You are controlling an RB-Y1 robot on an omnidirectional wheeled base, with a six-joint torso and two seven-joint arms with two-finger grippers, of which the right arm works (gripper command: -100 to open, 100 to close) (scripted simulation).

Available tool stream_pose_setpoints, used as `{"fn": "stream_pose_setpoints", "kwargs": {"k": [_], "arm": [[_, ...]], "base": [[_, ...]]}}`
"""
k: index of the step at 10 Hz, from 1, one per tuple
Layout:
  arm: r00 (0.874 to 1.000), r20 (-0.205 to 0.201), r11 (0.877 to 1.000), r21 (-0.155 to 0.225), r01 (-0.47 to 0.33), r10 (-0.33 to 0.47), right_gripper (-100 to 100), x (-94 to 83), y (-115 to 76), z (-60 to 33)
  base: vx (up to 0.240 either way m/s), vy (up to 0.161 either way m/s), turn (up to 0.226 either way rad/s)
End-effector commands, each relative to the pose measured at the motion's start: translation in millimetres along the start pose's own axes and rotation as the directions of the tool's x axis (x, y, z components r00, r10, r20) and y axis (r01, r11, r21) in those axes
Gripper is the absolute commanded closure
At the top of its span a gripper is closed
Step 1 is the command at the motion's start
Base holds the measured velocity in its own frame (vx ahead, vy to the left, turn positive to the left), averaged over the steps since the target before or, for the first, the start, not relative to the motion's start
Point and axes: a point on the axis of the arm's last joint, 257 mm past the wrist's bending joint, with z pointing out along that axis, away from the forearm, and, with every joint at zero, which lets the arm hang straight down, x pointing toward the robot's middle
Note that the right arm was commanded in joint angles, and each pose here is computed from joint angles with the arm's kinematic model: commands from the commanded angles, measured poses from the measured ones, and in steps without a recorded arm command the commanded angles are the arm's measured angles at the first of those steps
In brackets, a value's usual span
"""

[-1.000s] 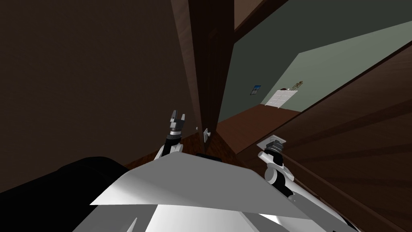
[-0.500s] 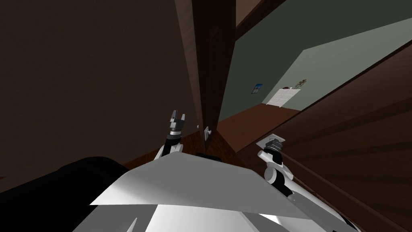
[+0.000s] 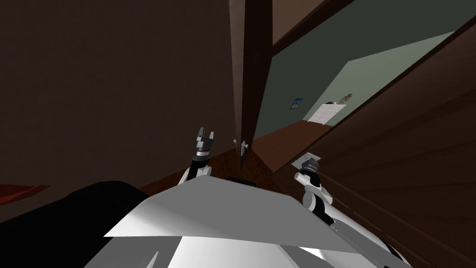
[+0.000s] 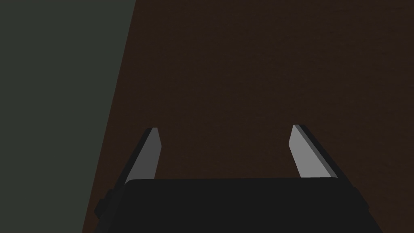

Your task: Pull the door open

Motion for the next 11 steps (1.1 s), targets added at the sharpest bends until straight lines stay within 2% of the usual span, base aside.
{"fn": "stream_pose_setpoints", "kwargs": {"k": [1,2,8,11], "arm": [[1.000,-0.021,1.000,-0.002,-0.002,0.002,100,11.3,1.5,1.7],[1.000,-0.012,1.000,0.002,0.000,0.000,100,6.4,-0.5,0.8],[0.993,-0.114,1.000,0.001,-0.001,0.001,100,59.9,-0.4,-0.2],[0.988,-0.155,1.000,-0.002,-0.002,0.001,100,81.0,1.4,-1.0]], "base": [[-0.230,0.054,0.026],[-0.109,0.023,0.024],[-0.212,0.005,0.057],[-0.231,0.002,0.055]]}}
